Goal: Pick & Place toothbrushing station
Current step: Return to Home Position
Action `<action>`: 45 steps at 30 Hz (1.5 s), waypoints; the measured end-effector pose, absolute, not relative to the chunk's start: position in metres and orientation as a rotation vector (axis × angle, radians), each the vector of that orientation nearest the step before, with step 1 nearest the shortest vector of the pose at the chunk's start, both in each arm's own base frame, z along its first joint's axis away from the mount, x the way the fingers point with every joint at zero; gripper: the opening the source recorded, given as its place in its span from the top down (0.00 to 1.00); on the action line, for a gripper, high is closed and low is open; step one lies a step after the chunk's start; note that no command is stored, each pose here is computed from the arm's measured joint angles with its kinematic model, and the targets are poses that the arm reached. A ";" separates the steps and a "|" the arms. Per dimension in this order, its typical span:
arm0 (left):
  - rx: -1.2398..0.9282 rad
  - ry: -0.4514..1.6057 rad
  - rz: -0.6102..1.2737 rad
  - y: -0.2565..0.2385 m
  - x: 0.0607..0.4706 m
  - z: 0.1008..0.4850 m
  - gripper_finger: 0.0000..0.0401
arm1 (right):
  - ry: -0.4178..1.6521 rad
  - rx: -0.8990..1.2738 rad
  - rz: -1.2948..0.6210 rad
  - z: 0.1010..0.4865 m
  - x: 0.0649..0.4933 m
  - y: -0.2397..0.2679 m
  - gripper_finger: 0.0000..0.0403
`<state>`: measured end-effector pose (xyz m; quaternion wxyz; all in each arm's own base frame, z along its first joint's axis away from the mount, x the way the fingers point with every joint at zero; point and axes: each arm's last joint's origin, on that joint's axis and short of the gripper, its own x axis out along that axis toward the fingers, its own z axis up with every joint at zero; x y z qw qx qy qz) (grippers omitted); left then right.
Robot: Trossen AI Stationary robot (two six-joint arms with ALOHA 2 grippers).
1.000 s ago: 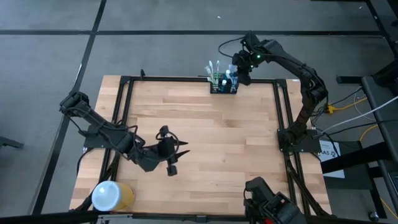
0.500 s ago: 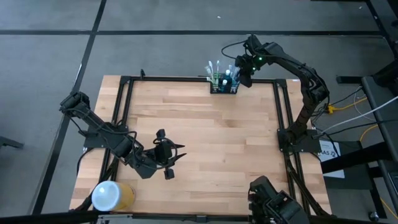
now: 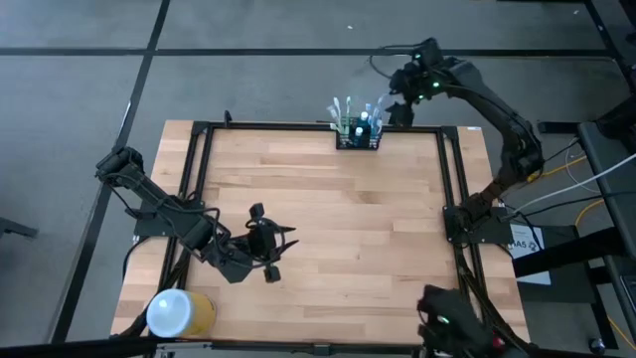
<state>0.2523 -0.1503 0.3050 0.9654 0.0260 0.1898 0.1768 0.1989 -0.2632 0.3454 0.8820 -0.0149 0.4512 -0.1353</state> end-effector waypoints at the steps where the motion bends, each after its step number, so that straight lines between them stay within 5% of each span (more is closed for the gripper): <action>1: 0.060 0.384 0.363 -0.150 0.253 0.305 0.68 | 0.920 -0.028 -0.299 0.354 0.195 -0.258 0.28; 11: 0.016 0.323 0.431 -0.120 0.215 0.318 0.68 | 0.519 0.147 -0.215 0.441 0.125 -0.146 0.32; 16: -0.128 0.173 0.305 -0.094 0.185 0.320 0.70 | 0.314 0.166 -0.114 0.449 0.091 -0.092 0.34; 31: -0.006 -0.054 0.268 -0.015 0.184 0.240 0.73 | -0.239 0.083 -0.139 0.325 0.024 -0.001 0.35; 45: 0.115 -0.041 0.457 0.029 0.175 0.210 0.73 | -0.050 -0.043 -0.314 0.257 0.051 -0.032 0.35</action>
